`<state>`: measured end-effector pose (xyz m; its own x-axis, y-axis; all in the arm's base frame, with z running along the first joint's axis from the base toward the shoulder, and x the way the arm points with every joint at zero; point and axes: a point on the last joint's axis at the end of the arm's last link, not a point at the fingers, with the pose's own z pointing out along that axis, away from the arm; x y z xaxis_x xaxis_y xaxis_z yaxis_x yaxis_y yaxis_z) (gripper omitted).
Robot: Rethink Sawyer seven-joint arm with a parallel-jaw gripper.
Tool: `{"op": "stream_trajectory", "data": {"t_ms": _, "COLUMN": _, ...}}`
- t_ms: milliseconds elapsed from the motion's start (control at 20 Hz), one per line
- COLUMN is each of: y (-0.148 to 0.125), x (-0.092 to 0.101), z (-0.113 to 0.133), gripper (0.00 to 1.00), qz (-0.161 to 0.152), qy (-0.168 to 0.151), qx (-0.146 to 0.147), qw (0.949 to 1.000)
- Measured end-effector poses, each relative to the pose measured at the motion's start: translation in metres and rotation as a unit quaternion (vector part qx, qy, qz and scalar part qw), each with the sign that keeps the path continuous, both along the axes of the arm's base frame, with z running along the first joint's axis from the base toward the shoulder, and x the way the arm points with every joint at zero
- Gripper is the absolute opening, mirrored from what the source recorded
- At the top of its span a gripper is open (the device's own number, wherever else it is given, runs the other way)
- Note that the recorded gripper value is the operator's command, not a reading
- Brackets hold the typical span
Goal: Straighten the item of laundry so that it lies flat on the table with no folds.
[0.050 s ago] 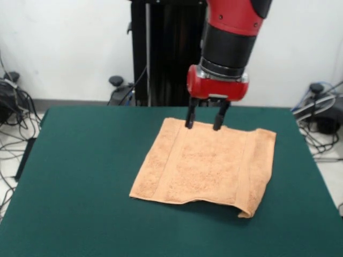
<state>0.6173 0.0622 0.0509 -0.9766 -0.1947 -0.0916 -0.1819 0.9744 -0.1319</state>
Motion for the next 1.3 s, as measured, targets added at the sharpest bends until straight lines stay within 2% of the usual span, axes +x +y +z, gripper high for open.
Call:
{"op": "stream_trajectory", "data": {"t_ms": 150, "y": 0.005, "x": 0.004, "z": 0.002, "gripper": 1.00, "qz": -0.008, "qy": 0.038, "qx": 0.033, "qw": 0.9987}}
{"op": "stream_trajectory", "data": {"t_ms": 200, "y": 0.007, "x": 0.006, "z": 0.003, "gripper": 1.00, "qz": -0.010, "qy": 0.067, "qx": 0.055, "qw": 0.9962}}
{"op": "stream_trajectory", "data": {"t_ms": 250, "y": 0.009, "x": 0.006, "z": 0.004, "gripper": 1.00, "qz": -0.006, "qy": 0.119, "qx": 0.084, "qw": 0.9894}}
{"op": "stream_trajectory", "data": {"t_ms": 350, "y": 0.009, "x": 0.006, "z": 0.005, "gripper": 1.00, "qz": 0.000, "qy": 0.138, "qx": 0.092, "qw": 0.9861}}
{"op": "stream_trajectory", "data": {"t_ms": 450, "y": 0.007, "x": 0.003, "z": 0.007, "gripper": 1.00, "qz": 0.023, "qy": 0.181, "qx": 0.105, "qw": 0.9775}}
{"op": "stream_trajectory", "data": {"t_ms": 550, "y": 0.002, "x": -0.002, "z": 0.010, "gripper": 1.00, "qz": 0.061, "qy": 0.229, "qx": 0.115, "qw": 0.9646}}
{"op": "stream_trajectory", "data": {"t_ms": 600, "y": -0.004, "x": -0.008, "z": 0.011, "gripper": 1.00, "qz": 0.108, "qy": 0.273, "qx": 0.123, "qw": 0.9479}}
{"op": "stream_trajectory", "data": {"t_ms": 650, "y": -0.006, "x": -0.010, "z": 0.012, "gripper": 1.00, "qz": 0.123, "qy": 0.285, "qx": 0.125, "qw": 0.9422}}
{"op": "stream_trajectory", "data": {"t_ms": 700, "y": -0.010, "x": -0.013, "z": 0.013, "gripper": 1.00, "qz": 0.158, "qy": 0.312, "qx": 0.133, "qw": 0.9275}}
{"op": "stream_trajectory", "data": {"t_ms": 800, "y": -0.013, "x": -0.015, "z": 0.014, "gripper": 1.00, "qz": 0.192, "qy": 0.335, "qx": 0.140, "qw": 0.9118}}
{"op": "stream_trajectory", "data": {"t_ms": 850, "y": -0.015, "x": -0.016, "z": 0.015, "gripper": 1.00, "qz": 0.211, "qy": 0.347, "qx": 0.145, "qw": 0.9023}}
{"op": "stream_trajectory", "data": {"t_ms": 1000, "y": -0.015, "x": -0.016, "z": 0.019, "gripper": 1.00, "qz": 0.290, "qy": 0.384, "qx": 0.165, "qw": 0.8611}}
{"op": "stream_trajectory", "data": {"t_ms": 1050, "y": -0.012, "x": -0.014, "z": 0.020, "gripper": 1.00, "qz": 0.311, "qy": 0.389, "qx": 0.172, "qw": 0.8502}}
{"op": "stream_trajectory", "data": {"t_ms": 1200, "y": -0.006, "x": -0.009, "z": 0.020, "gripper": 1.00, "qz": 0.343, "qy": 0.386, "qx": 0.185, "qw": 0.8363}}
{"op": "stream_trajectory", "data": {"t_ms": 1250, "y": 0.000, "x": -0.004, "z": 0.021, "gripper": 1.00, "qz": 0.363, "qy": 0.377, "qx": 0.194, "qw": 0.8299}}
{"op": "stream_trajectory", "data": {"t_ms": 1300, "y": 0.002, "x": -0.003, "z": 0.021, "gripper": 1.00, "qz": 0.367, "qy": 0.374, "qx": 0.198, "qw": 0.8287}}
